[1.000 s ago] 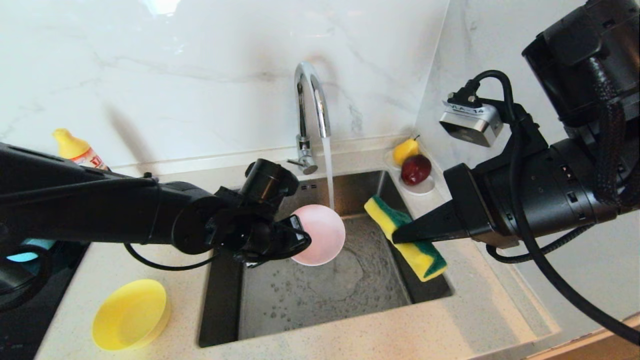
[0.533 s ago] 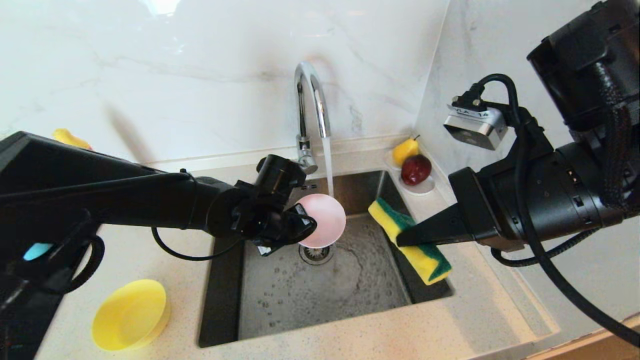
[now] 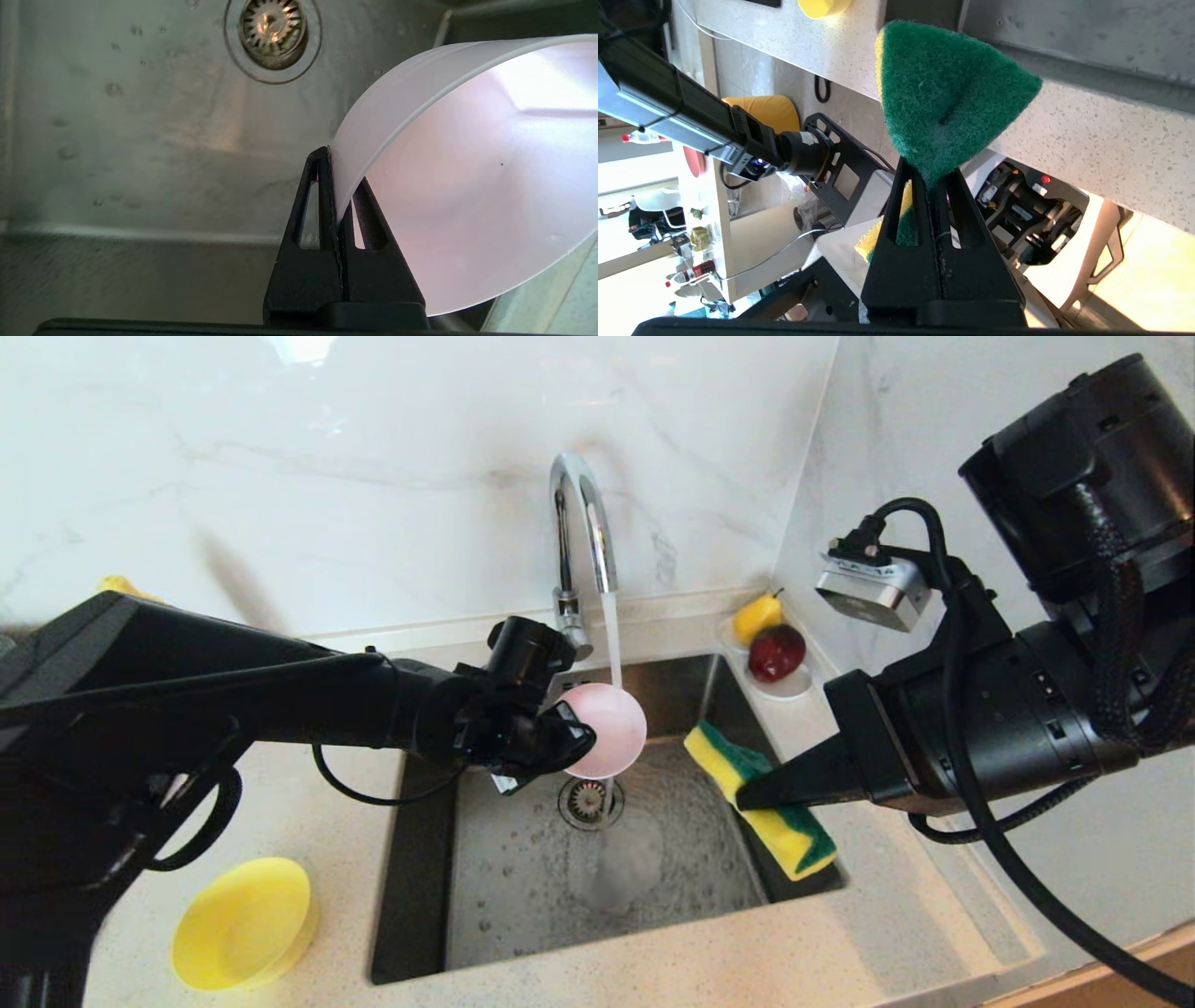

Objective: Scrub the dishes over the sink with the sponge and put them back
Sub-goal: Rinse the bowl

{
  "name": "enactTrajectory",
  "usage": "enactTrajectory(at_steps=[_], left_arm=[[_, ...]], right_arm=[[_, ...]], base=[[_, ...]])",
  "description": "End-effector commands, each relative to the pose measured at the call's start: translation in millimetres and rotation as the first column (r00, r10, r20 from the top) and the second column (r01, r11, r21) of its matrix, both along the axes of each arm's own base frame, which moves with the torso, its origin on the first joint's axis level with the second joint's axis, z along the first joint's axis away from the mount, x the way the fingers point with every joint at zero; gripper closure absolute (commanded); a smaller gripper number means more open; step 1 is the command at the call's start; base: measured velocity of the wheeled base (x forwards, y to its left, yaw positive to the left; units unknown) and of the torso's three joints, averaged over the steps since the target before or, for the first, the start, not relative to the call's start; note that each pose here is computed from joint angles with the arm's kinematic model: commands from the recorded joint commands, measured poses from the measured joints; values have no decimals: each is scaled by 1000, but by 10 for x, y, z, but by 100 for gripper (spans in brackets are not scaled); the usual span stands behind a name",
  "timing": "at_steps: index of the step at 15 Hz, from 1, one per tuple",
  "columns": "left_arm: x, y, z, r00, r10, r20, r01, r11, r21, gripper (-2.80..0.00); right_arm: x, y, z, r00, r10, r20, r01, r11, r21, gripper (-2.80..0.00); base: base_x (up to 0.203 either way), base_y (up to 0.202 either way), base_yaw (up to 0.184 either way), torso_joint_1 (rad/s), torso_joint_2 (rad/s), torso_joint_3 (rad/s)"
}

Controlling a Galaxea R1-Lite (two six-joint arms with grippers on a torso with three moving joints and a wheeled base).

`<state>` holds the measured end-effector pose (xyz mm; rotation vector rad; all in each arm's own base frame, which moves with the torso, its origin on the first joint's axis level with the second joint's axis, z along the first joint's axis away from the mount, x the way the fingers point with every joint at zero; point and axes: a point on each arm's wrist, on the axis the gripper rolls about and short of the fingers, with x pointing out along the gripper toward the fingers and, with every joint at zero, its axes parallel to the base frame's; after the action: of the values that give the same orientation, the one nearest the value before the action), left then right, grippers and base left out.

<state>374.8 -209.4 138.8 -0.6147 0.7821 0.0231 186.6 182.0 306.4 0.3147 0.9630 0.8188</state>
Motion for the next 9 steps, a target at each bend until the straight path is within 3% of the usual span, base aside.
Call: enactTrajectory(at_steps=[1, 9], left_arm=[[86, -40, -85, 1000, 7, -5, -7, 1000, 0, 0], [114, -47, -98, 1000, 7, -11, -7, 1000, 3, 0]], right_arm=[[-2, -2, -36, 1000, 2, -14, -2, 1000, -10, 0], [-34, -29, -23, 1000, 11, -10, -11, 1000, -5, 0]], base=[[0, 0, 0, 0, 0, 0], [0, 0, 0, 0, 0, 0]])
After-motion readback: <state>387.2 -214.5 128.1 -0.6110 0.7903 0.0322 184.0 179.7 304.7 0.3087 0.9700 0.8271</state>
